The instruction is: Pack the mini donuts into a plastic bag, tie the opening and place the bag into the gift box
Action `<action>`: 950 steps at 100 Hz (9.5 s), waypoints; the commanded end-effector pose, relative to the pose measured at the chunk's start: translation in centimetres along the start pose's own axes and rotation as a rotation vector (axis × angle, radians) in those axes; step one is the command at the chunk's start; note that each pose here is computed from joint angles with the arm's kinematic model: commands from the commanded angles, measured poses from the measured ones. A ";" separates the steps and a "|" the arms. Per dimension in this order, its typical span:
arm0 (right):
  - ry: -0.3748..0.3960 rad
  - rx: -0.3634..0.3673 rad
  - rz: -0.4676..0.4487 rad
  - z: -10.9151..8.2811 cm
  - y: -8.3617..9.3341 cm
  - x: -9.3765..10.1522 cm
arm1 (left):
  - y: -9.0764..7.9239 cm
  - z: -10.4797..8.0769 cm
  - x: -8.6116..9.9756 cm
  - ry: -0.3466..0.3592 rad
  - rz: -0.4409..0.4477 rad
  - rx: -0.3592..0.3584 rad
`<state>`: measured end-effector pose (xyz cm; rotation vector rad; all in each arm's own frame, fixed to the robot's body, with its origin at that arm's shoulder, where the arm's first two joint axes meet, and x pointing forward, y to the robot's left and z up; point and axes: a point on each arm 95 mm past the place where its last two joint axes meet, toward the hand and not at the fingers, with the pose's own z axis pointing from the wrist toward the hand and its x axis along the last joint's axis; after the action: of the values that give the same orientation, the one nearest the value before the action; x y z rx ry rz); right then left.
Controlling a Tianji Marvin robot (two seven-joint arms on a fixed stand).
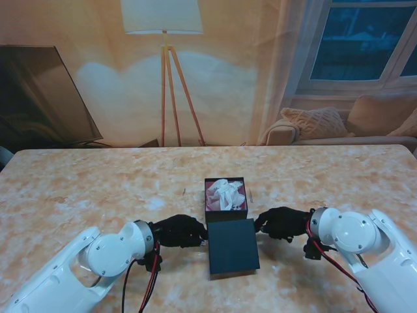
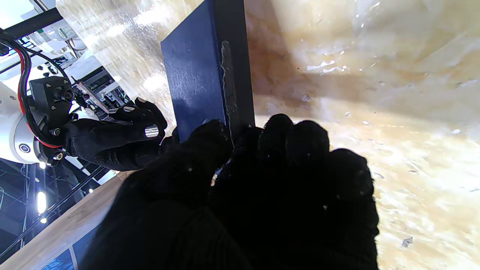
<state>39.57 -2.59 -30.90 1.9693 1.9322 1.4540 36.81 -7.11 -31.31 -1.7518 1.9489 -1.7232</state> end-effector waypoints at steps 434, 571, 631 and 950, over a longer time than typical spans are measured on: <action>-0.119 0.026 0.227 6.6 11.0 1.0 | -13.2 10.9 2.1 -0.404 -0.010 0.038; -0.140 0.040 0.210 7.0 10.9 0.6 | -13.5 11.8 1.8 -0.440 0.024 0.021; -0.143 0.040 0.214 7.2 10.9 0.7 | -13.7 12.2 1.3 -0.464 0.035 0.029; 0.125 -0.339 0.097 0.9 6.2 1.5 | -10.0 1.2 -2.7 -0.120 0.002 0.318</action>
<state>45.76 -2.95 -25.00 1.8556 1.4821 1.8328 46.58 -4.37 -24.13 -1.6357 1.4968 -1.8197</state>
